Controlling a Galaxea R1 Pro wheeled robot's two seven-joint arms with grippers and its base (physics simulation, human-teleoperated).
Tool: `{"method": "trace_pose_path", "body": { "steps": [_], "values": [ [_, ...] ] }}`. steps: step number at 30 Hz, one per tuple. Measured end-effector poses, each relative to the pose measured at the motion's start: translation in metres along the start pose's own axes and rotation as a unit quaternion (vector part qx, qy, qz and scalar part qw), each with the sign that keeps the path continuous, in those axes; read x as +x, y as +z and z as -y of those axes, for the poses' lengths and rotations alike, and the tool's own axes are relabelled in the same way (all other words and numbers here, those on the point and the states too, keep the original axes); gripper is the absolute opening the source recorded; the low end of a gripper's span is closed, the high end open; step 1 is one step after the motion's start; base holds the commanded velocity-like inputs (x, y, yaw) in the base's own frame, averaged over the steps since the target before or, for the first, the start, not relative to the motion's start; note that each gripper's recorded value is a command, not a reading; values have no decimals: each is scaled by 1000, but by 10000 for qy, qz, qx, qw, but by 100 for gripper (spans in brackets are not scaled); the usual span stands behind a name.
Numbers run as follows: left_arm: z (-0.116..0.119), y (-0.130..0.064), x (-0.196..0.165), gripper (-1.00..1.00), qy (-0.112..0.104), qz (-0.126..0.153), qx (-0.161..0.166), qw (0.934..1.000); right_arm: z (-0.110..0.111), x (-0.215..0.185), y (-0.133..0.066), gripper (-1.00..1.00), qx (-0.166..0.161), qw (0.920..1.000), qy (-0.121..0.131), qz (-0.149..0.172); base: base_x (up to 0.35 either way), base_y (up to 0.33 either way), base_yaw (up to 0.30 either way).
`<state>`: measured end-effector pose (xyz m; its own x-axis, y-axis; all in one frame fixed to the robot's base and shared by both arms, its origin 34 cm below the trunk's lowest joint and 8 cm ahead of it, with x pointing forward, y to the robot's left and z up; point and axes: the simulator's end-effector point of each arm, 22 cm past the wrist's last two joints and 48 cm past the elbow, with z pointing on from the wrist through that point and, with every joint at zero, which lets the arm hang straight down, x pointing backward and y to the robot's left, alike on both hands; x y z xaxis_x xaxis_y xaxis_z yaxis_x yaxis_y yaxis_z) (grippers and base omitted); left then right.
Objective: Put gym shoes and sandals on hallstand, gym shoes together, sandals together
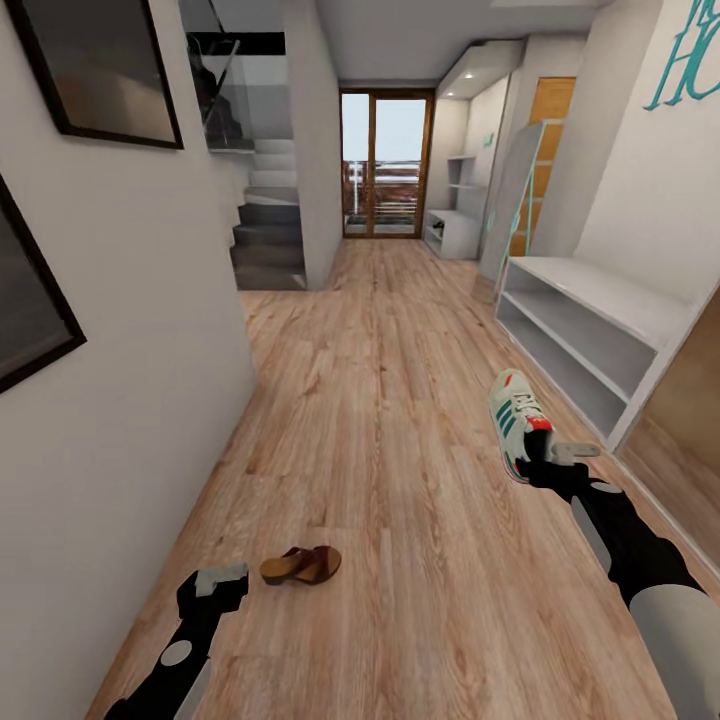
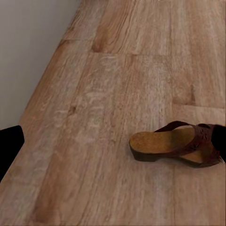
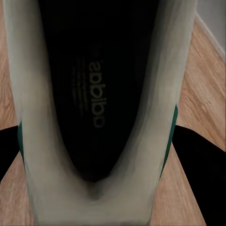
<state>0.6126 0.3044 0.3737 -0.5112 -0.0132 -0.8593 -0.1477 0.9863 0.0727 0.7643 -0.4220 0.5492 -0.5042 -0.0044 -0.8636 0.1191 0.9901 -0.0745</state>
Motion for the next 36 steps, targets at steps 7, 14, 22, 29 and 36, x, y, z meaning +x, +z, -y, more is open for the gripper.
{"method": "trace_pose_path", "body": {
  "steps": [7,14,22,29,36],
  "values": [
    [1,0,0,100,-4,0,4,10000,1,0,0,-100,7,10000,1,1,334,-55,0],
    [0,0,0,100,0,0,2,10000,2,0,0,-100,19,10000,7,3,202,-39,0],
    [0,0,-2,100,-3,26,3,10000,32,-2,-3,-100,231,9997,-120,-7,39,0,0],
    [0,0,-3,100,-7,29,-4,10000,35,-3,-3,-100,241,9996,-126,-7,162,0,0],
    [0,0,-3,100,-7,30,-6,10000,35,-4,-4,-100,237,9997,-114,11,294,0,0]
  ]
}}
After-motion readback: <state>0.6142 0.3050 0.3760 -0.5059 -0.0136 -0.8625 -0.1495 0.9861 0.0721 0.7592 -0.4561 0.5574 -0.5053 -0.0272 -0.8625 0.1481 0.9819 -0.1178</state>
